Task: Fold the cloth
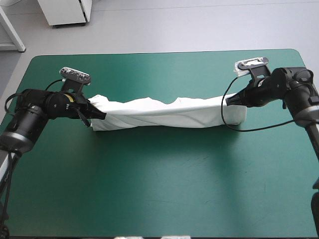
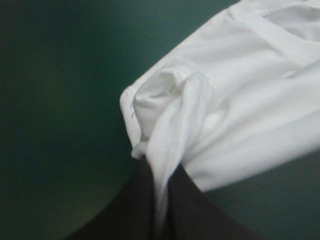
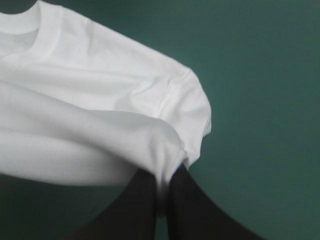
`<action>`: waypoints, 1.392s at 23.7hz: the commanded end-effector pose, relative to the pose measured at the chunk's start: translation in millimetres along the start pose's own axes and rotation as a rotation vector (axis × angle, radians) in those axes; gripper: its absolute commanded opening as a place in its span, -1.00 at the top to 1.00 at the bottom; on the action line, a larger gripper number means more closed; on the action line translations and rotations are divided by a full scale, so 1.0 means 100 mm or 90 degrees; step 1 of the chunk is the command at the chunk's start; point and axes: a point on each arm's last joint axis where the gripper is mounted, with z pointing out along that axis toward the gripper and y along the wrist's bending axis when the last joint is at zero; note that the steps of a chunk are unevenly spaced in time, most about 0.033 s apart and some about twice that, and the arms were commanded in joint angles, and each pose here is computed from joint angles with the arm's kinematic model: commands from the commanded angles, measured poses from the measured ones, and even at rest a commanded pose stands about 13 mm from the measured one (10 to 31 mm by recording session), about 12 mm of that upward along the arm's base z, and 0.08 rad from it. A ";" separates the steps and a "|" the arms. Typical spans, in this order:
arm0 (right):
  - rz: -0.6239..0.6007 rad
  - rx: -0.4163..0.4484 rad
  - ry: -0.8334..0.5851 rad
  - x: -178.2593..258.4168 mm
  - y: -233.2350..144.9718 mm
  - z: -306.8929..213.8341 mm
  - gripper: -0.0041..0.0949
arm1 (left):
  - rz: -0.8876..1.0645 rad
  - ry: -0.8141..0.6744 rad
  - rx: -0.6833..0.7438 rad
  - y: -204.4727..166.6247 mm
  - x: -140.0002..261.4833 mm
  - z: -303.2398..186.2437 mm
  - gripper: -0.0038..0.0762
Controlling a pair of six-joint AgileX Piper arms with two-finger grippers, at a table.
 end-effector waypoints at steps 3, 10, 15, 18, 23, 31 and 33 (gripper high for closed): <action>-0.013 0.038 -0.078 -0.37 -0.12 0.25 0.95 | 0.017 -0.108 -0.045 0.07 -0.31 0.24 0.93; 0.001 0.029 -0.022 -0.54 -0.27 1.04 0.95 | 0.036 -0.052 -0.037 0.06 -0.29 1.08 0.93; -0.029 0.023 -0.012 -0.56 -0.26 1.04 0.58 | 0.036 -0.052 -0.037 0.06 -0.30 1.09 0.72; -0.020 0.003 -0.016 -0.65 -0.23 0.85 -0.15 | 0.035 -0.046 -0.041 0.08 -0.38 0.89 0.22; -0.022 0.015 -0.044 -0.66 -0.24 0.41 -0.31 | 0.023 -0.018 -0.043 0.11 -0.44 0.56 0.02; 0.039 0.068 -0.118 -0.45 -0.47 -0.46 -0.30 | -0.026 -0.049 0.136 -0.15 -0.44 0.13 0.38; 0.059 0.085 -0.122 -0.32 -0.52 -0.60 -0.30 | -0.027 -0.072 0.193 -0.22 -0.47 0.09 0.74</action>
